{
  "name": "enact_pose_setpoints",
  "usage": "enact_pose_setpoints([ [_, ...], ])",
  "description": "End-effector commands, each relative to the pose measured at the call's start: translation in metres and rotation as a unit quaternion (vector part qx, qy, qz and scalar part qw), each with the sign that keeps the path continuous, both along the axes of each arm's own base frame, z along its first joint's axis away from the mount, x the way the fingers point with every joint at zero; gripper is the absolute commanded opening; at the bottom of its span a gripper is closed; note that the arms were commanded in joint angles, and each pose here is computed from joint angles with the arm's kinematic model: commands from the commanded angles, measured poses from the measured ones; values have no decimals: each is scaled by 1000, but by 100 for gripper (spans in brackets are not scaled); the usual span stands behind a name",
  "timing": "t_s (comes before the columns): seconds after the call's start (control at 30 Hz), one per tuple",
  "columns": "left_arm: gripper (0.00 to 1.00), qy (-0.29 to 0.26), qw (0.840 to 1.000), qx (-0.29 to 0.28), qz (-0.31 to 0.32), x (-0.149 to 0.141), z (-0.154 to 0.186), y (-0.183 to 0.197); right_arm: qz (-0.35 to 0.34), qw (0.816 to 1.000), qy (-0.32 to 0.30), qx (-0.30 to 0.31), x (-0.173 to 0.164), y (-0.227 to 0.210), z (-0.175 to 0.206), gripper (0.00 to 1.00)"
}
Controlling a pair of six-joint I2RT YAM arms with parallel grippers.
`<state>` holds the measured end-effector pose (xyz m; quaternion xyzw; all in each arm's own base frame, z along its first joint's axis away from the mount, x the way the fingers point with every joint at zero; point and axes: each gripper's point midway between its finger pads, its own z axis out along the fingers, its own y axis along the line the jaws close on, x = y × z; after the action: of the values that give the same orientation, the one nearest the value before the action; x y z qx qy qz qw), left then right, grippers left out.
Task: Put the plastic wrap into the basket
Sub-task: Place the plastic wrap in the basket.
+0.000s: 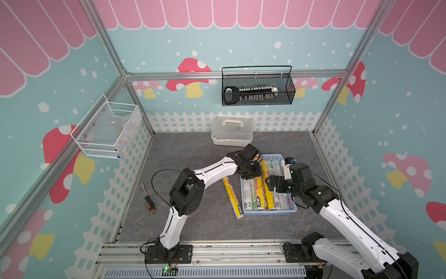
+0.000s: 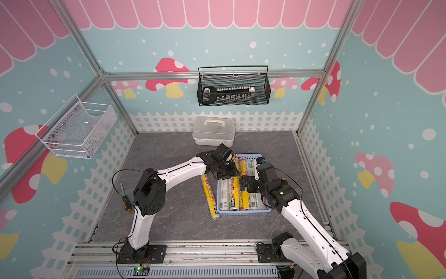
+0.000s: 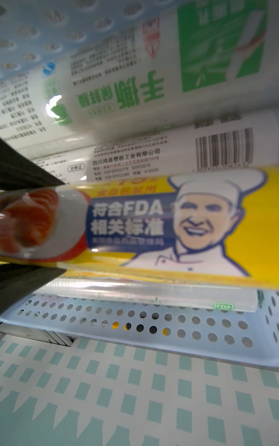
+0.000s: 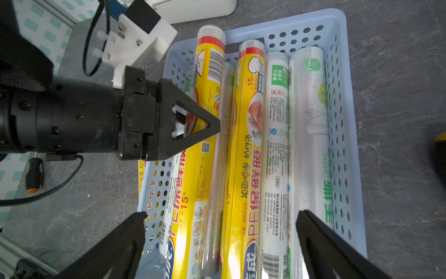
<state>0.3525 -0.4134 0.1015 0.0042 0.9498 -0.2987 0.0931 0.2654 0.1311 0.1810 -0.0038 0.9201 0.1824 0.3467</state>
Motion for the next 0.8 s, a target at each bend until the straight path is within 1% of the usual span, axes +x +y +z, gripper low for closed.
enact_pose_setpoints([
  [0.0, 31, 15, 1000, -9, -15, -9, 1, -11, -2, 1000, 6, -15, -1, -5, -6, 99],
  [0.07, 35, 20, 1000, -4, -5, -8, -3, -9, -1, 1000, 7, -17, -1, -5, -7, 100],
  [0.47, 50, 50, 999, -2, 16, -11, -18, -11, 6, 1000, 14, -18, -1, -3, -11, 100],
  [0.63, 54, 50, 999, -2, 20, -11, -16, -10, 8, 1000, 16, -18, -2, -2, -13, 100],
  [0.77, 54, 48, 999, -1, 25, -11, -13, -9, 8, 1000, 16, -19, -2, -3, -13, 99],
])
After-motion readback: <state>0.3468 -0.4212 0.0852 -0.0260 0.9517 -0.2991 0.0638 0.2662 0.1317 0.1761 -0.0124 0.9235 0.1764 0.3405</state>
